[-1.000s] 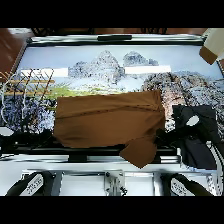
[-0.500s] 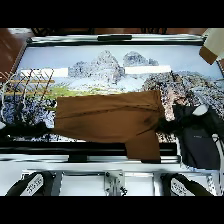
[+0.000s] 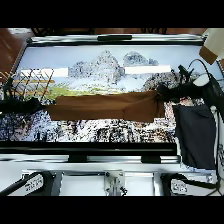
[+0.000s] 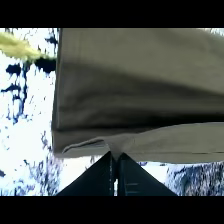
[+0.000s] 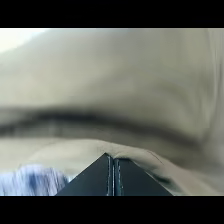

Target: Fold the shirts.

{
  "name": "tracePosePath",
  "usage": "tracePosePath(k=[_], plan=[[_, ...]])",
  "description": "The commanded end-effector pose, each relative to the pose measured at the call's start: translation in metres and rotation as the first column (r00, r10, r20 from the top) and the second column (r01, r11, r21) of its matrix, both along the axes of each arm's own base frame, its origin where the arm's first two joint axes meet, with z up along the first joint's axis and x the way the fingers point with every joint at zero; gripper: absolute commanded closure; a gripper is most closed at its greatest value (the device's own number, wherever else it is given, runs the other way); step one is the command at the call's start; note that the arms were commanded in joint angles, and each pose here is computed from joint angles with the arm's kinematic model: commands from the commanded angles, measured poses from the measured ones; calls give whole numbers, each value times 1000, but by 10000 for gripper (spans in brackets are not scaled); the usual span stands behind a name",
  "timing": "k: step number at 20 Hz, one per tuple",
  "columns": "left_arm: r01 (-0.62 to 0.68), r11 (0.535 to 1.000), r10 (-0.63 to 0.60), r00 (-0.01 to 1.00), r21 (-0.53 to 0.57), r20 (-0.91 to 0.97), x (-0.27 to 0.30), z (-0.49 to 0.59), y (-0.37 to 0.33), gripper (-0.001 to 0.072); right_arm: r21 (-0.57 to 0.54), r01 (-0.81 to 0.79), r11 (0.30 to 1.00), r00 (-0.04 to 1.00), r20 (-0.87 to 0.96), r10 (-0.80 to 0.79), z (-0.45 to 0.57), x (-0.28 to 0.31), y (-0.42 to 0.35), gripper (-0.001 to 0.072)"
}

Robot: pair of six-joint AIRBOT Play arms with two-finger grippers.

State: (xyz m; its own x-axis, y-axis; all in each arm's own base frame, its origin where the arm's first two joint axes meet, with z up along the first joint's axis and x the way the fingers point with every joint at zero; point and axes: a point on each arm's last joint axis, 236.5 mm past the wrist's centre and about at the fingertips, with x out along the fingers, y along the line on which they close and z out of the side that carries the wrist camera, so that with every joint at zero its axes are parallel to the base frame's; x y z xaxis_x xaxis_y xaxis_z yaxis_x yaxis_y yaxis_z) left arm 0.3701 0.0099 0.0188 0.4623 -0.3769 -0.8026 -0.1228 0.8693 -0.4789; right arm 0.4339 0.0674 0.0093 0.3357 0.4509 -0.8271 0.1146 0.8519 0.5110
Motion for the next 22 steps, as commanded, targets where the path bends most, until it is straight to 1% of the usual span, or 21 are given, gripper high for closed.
tracePosePath(k=[1,3,4,5,6,7,8,9,10,12,13,16,18,21,22], plan=[[-59,997,56,997,-46,-61,37,-22,8,675,-7,74,997,997,20,-74,-12,50,-5,654],[-99,990,87,989,-103,-120,49,-40,5,671,-18,71,997,997,-31,-71,-33,51,-7,641],[-105,985,86,987,-137,-138,53,-48,-2,612,-17,66,998,996,-52,-67,-43,50,-6,512],[-105,979,76,983,-174,-166,52,-54,-11,350,-1,35,999,997,-72,-35,-48,46,1,90],[-92,976,52,979,-198,-198,46,-54,-16,30,-2,-83,997,995,-53,83,-46,37,7,19],[-47,982,7,977,-181,-215,37,-50,-10,-11,-31,-185,982,981,-66,183,-43,24,1,19],[-13,988,-23,972,-151,-233,29,-46,0,-11,-98,-236,967,966,-128,223,-44,11,-20,19],[-1,992,-31,967,-123,-254,22,-41,12,-11,-167,-256,952,956,-192,224,-48,-1,-43,19],[-7,993,-24,963,-116,-269,19,-37,18,-11,-208,-249,946,950,-240,197,-53,-9,-60,19],[-22,992,-14,959,-124,-283,17,-33,18,-11,-202,-228,952,953,-246,176,-61,-6,-63,19],[-10,992,-27,958,-126,-286,17,-33,13,-11,-188,-223,956,954,-244,174,-68,-2,-59,18],[46,991,-81,954,-128,-290,17,-33,-10,-11,-139,-215,967,945,-280,170,-94,1,-41,18],[88,988,-122,949,-127,-289,17,-33,-27,-11,-131,-222,966,939,-294,176,-108,2,-35,18],[140,982,-171,943,-126,-286,16,-33,-47,-11,-124,-178,976,950,-280,137,-116,11,-33,18],[152,981,-181,942,-123,-283,17,-33,-52,-11,-106,-154,982,953,-280,119,-117,13,-29,18]])
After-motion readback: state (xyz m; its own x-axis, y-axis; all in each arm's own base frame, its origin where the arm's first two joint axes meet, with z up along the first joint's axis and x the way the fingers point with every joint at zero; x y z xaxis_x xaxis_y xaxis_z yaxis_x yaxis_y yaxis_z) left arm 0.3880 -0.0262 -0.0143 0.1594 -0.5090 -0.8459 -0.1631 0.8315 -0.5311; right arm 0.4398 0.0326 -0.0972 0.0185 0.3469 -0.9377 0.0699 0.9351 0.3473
